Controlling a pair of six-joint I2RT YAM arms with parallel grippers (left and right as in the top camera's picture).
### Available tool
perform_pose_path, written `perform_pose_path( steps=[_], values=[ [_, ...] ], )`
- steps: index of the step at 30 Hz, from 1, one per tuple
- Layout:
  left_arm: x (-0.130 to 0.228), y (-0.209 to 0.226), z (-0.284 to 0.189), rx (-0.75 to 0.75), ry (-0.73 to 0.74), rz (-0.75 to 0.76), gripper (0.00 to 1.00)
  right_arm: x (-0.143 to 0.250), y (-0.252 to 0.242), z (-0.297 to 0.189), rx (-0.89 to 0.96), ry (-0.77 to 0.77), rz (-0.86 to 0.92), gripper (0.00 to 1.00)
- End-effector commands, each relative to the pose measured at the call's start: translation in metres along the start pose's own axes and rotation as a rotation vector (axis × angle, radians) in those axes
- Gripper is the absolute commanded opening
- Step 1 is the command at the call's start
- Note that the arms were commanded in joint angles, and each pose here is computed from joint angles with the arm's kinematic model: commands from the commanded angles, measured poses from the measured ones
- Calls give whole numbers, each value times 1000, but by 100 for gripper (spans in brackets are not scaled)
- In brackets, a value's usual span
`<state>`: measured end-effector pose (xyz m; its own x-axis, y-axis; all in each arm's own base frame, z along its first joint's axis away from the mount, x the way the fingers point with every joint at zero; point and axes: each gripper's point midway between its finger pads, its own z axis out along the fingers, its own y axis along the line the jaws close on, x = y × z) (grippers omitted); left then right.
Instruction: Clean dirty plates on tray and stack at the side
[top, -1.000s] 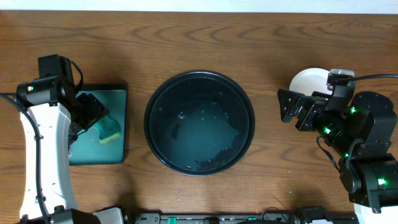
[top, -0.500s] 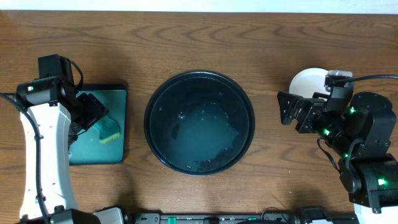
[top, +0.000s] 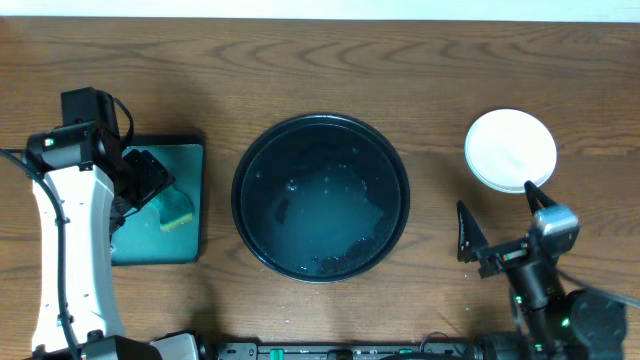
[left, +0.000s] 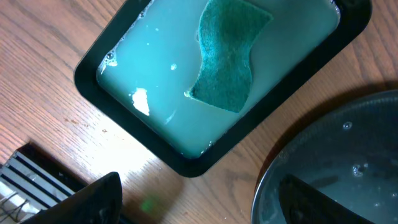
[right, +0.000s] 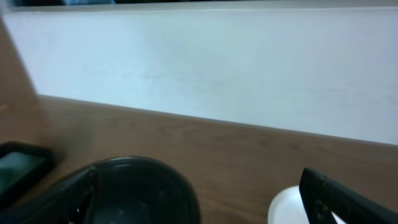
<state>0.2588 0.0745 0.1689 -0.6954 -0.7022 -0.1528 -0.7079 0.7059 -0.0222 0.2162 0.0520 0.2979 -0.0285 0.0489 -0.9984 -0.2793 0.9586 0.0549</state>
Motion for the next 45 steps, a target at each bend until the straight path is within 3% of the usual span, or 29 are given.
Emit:
perform_pose_path(
  steps=[1,5,18,24,30,45],
  values=[
    [0,2,1,-9,3,-20,81,23,-9,-1,35,-59,7,99],
    [0,2,1,-9,3,-20,81,36,-10,1,28,-147,11,99],
    [0,2,1,-9,3,-20,81,75,-25,19,75,-204,10,99],
    [0,2,1,-9,3,-20,81,85,-33,20,108,-166,-11,99],
    [0,2,1,-9,3,-20,81,135,-41,22,138,36,23,99],
    [0,2,1,-9,3,-20,81,136,-41,22,142,42,3,99]
  ],
)
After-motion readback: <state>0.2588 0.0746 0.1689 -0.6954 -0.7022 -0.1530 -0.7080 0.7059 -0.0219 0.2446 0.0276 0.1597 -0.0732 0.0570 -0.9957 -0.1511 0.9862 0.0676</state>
